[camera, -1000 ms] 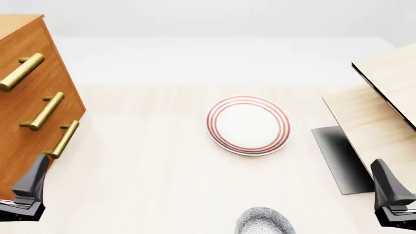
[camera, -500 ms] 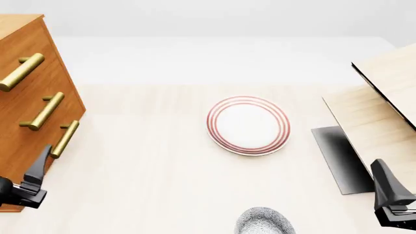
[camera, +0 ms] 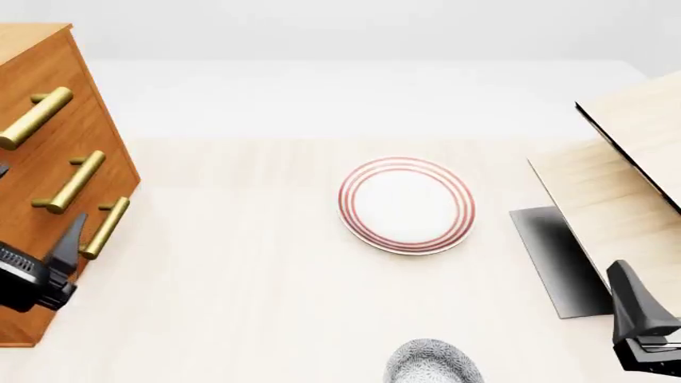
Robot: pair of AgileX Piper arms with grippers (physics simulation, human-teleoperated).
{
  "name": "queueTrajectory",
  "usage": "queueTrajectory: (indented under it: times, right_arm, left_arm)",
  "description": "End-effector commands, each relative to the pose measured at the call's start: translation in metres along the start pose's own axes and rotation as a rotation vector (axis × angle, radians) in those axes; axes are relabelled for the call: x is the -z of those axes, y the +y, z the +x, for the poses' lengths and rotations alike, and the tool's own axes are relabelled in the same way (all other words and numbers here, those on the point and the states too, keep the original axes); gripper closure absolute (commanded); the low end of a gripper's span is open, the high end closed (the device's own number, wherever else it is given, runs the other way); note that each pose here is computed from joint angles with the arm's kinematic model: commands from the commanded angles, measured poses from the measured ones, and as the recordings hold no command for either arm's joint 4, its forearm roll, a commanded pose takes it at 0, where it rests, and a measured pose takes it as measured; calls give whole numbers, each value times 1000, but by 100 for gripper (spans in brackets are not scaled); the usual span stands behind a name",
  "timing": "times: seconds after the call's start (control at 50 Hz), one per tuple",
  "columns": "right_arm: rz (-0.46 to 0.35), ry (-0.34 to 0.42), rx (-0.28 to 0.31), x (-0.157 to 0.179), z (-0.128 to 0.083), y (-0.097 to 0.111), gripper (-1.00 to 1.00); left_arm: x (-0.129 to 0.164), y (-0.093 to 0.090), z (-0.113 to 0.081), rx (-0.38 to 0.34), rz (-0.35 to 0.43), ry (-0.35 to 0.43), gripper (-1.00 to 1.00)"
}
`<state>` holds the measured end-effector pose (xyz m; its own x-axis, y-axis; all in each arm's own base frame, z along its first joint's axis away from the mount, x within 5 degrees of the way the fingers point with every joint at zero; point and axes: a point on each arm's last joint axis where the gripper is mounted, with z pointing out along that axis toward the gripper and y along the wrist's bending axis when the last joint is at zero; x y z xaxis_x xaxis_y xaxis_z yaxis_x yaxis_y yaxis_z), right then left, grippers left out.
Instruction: Open the top drawer of the cabinet and put the bowl in it.
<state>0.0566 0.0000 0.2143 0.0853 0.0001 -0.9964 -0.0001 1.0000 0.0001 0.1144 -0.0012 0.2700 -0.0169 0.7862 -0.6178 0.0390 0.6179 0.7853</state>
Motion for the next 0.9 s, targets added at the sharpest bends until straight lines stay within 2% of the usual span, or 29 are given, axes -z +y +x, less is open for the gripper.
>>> queueTrajectory:
  times: [0.02,0.16,0.28,0.4,0.52,0.58,0.9]
  right_arm:
    - [0,0,0,0,0,0,-100]
    - [0,0,0,0,0,0,-100]
    - [0,0,0,0,0,0,-100]
    - [0,0,0,0,0,0,-100]
    - [0,0,0,0,0,0,-100]
    - [0,0,0,0,0,0,-100]
    - [0,0,0,0,0,0,-100]
  left_arm:
    - [-10,4,-1,-121,-9,8,-100]
    - [-19,3,1,-217,-13,18,-100]
    - [-26,4,1,-265,-11,23,-100]
    - [-29,1,8,-352,-22,44,-100]
    - [-33,-1,11,-391,-22,54,-100]
    - [-33,-4,17,-441,-42,58,-100]
    - [-38,8,13,-507,-90,70,-100]
